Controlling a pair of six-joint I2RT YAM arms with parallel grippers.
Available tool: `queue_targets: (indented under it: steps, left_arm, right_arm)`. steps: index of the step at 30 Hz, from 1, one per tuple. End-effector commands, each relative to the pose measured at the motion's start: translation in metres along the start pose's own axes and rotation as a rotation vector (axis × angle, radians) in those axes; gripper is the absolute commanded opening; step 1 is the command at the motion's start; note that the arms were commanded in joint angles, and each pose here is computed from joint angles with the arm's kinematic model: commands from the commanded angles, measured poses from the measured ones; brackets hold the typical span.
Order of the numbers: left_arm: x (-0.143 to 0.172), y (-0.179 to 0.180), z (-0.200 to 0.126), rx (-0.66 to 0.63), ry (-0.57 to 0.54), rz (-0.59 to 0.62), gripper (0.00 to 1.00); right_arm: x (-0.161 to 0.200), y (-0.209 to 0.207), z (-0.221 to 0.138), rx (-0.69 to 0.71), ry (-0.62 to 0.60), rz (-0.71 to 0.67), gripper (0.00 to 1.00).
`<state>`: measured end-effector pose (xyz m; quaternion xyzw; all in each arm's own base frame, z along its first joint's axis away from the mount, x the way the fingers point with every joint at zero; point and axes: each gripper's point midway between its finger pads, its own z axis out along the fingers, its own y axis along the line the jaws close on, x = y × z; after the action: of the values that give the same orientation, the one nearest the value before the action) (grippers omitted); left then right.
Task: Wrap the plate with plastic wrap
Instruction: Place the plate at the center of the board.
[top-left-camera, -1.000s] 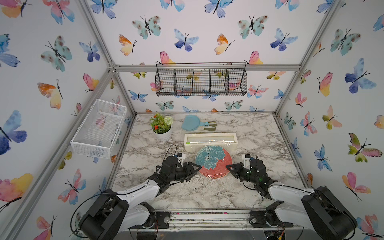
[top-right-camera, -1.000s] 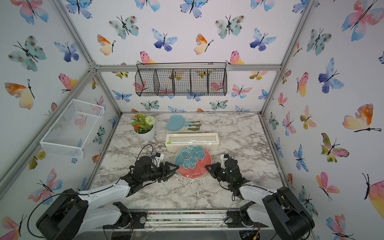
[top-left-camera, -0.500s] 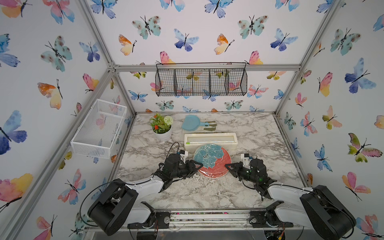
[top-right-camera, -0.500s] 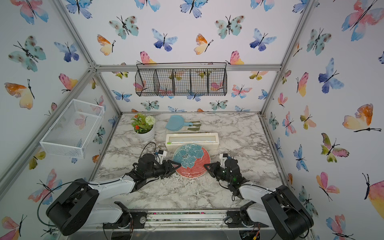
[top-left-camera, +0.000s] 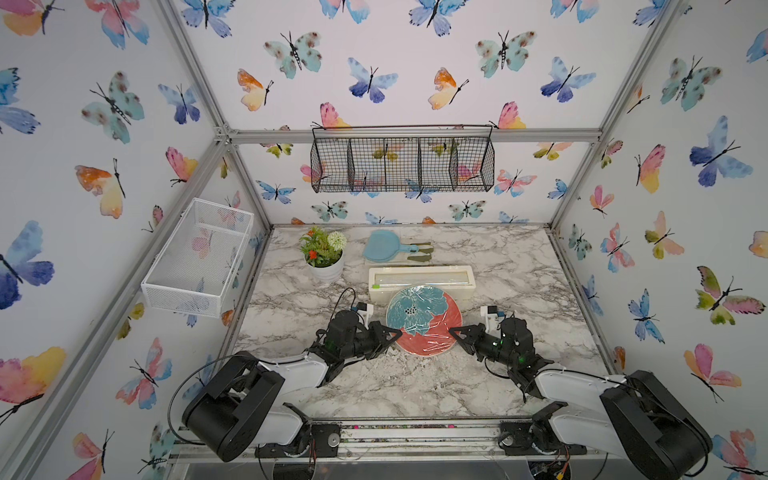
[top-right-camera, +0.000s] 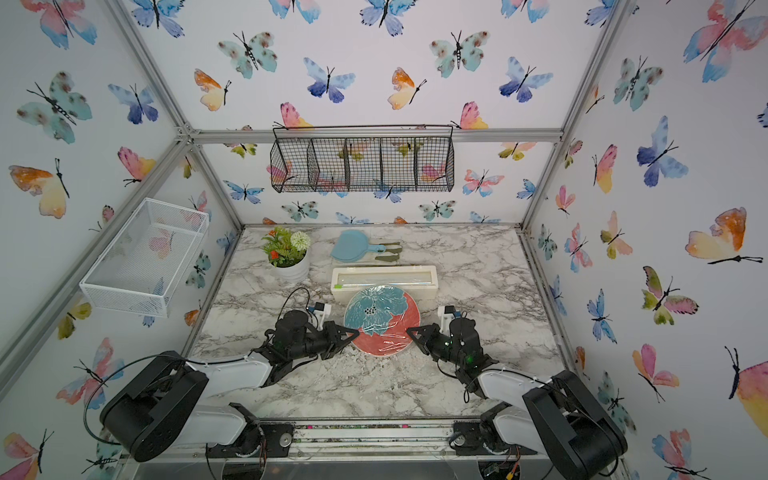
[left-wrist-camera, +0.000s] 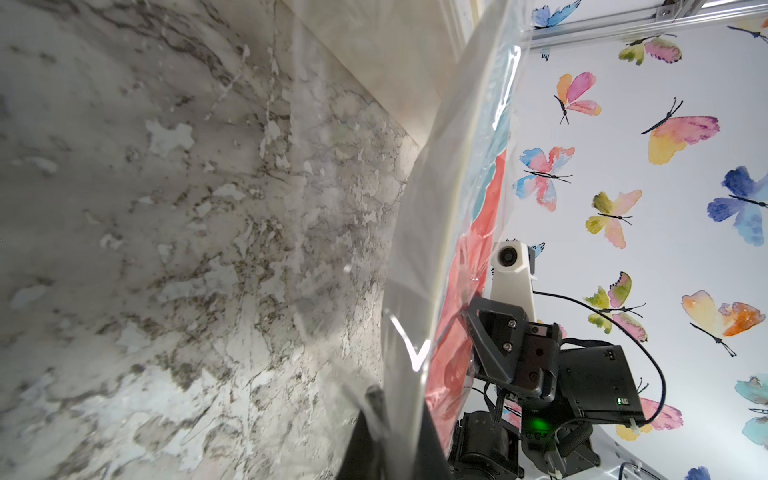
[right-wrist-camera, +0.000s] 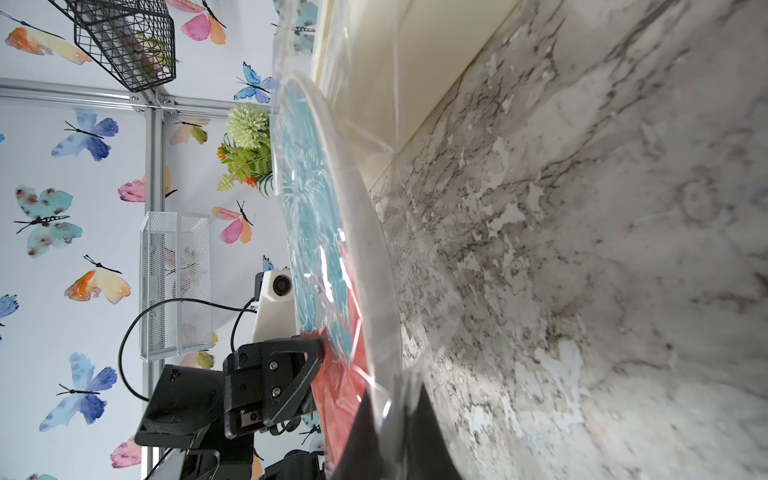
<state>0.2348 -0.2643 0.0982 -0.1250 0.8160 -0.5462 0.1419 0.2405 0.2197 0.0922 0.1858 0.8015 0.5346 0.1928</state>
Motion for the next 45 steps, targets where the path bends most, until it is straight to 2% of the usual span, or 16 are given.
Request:
queue_targets:
  steps: [1, 4, 7, 11, 15, 24, 32, 37, 41, 45]
  left_arm:
    - [0.008, 0.003, -0.005, -0.006, 0.020, 0.059, 0.38]
    - [0.013, 0.024, -0.014, -0.099, 0.014, 0.087, 0.60]
    - [0.011, 0.045, -0.026, -0.216, -0.020, 0.126, 0.67]
    - [0.007, 0.065, -0.037, -0.314, -0.053, 0.152, 0.68]
    - [0.001, 0.074, -0.040, -0.348, -0.057, 0.143, 0.63]
    - [-0.023, 0.057, -0.036, -0.323, -0.082, 0.175, 0.53]
    - [-0.031, 0.056, -0.026, -0.316, -0.065, 0.192, 0.51]
    - [-0.067, 0.047, -0.022, -0.348, -0.107, 0.243, 0.52]
    - [-0.099, 0.032, -0.011, -0.373, -0.128, 0.305, 0.40]
    - [-0.119, 0.020, -0.007, -0.362, -0.151, 0.313, 0.36]
  right_arm:
    - [0.000, 0.042, -0.003, -0.141, 0.023, -0.066, 0.02]
    - [0.007, 0.030, -0.001, -0.099, 0.057, -0.079, 0.02]
    - [0.014, 0.015, -0.001, -0.063, 0.089, -0.087, 0.02]
    - [0.022, 0.001, 0.000, -0.041, 0.118, -0.102, 0.02]
    - [0.024, -0.007, 0.004, -0.041, 0.130, -0.105, 0.02]
    - [0.031, -0.028, 0.002, -0.023, 0.135, -0.095, 0.02]
    - [0.041, -0.034, -0.011, -0.033, 0.138, -0.089, 0.02]
    - [0.040, -0.033, -0.014, -0.010, 0.134, -0.136, 0.02]
    - [0.042, -0.031, -0.012, -0.013, 0.153, -0.147, 0.02]
    - [0.044, -0.039, -0.011, 0.004, 0.157, -0.131, 0.02]
